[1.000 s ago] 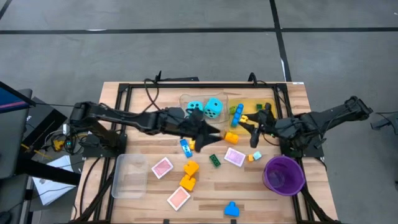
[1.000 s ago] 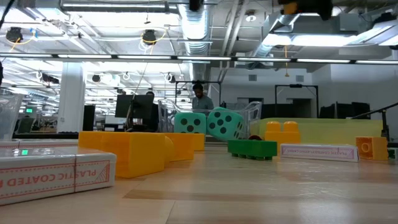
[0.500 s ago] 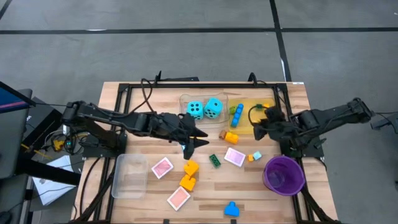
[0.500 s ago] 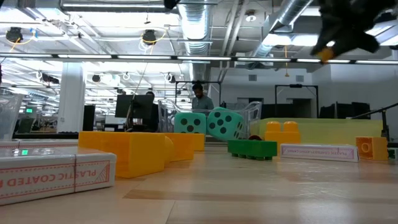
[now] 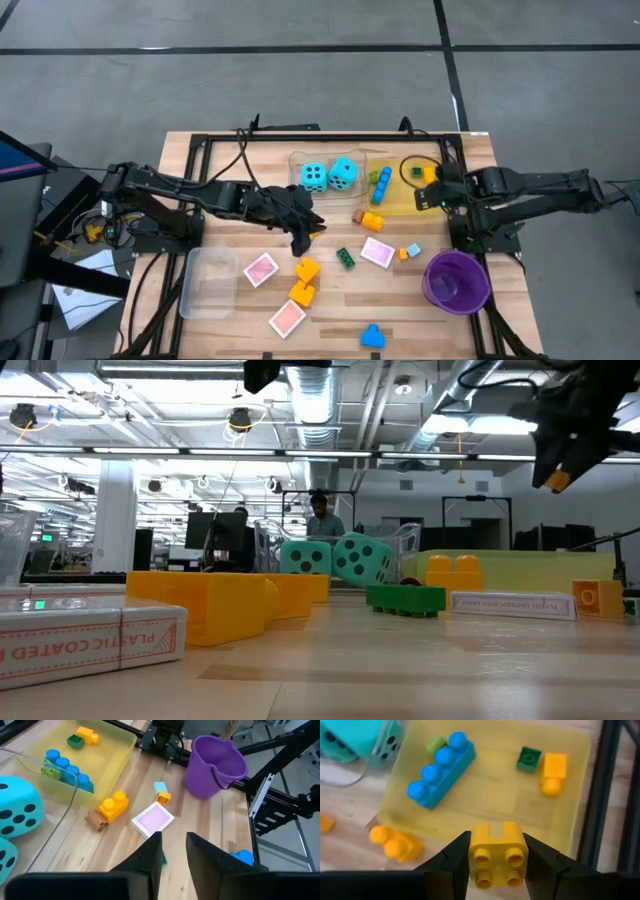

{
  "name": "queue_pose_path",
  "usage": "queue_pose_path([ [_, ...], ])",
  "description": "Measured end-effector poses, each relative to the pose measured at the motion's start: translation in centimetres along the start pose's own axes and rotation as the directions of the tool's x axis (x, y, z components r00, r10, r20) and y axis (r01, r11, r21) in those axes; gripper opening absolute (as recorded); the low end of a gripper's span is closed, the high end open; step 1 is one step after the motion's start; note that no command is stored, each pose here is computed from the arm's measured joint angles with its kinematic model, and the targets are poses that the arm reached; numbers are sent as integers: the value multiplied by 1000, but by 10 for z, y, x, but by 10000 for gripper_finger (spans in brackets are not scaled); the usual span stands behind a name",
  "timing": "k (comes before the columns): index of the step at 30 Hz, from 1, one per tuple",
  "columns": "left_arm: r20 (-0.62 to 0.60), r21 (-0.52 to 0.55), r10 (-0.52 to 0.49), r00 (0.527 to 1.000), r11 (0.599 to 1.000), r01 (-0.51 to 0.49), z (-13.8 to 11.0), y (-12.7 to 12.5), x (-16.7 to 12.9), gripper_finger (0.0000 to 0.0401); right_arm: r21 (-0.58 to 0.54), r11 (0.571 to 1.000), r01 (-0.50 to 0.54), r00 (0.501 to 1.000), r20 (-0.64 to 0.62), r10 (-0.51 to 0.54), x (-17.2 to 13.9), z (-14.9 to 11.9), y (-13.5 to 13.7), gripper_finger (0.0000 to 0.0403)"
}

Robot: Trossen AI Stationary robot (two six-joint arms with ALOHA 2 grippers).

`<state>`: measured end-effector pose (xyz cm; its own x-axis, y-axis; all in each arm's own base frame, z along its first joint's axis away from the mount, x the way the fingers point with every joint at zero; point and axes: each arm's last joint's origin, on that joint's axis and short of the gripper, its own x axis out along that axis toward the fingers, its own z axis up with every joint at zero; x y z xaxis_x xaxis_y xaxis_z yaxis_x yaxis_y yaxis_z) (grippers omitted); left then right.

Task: Pick & Place Toys
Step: Put the yellow game piece into the yellow bin

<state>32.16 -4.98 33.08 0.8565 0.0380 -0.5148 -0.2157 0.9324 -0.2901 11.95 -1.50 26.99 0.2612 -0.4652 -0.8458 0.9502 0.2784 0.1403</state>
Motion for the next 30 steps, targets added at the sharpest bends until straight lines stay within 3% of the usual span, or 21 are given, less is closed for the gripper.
queue_pose_path([
  [15, -81, 16, -20, 996, 1000, 22, -9, -4, -1, 29, -20, 994, 104, 991, -78, -105, 49, 52, -1, 139],
  [30, -226, 52, 27, 974, 999, -16, -27, -6, -5, 3, 54, 976, 211, 943, -274, -189, 133, 89, -11, 139],
])
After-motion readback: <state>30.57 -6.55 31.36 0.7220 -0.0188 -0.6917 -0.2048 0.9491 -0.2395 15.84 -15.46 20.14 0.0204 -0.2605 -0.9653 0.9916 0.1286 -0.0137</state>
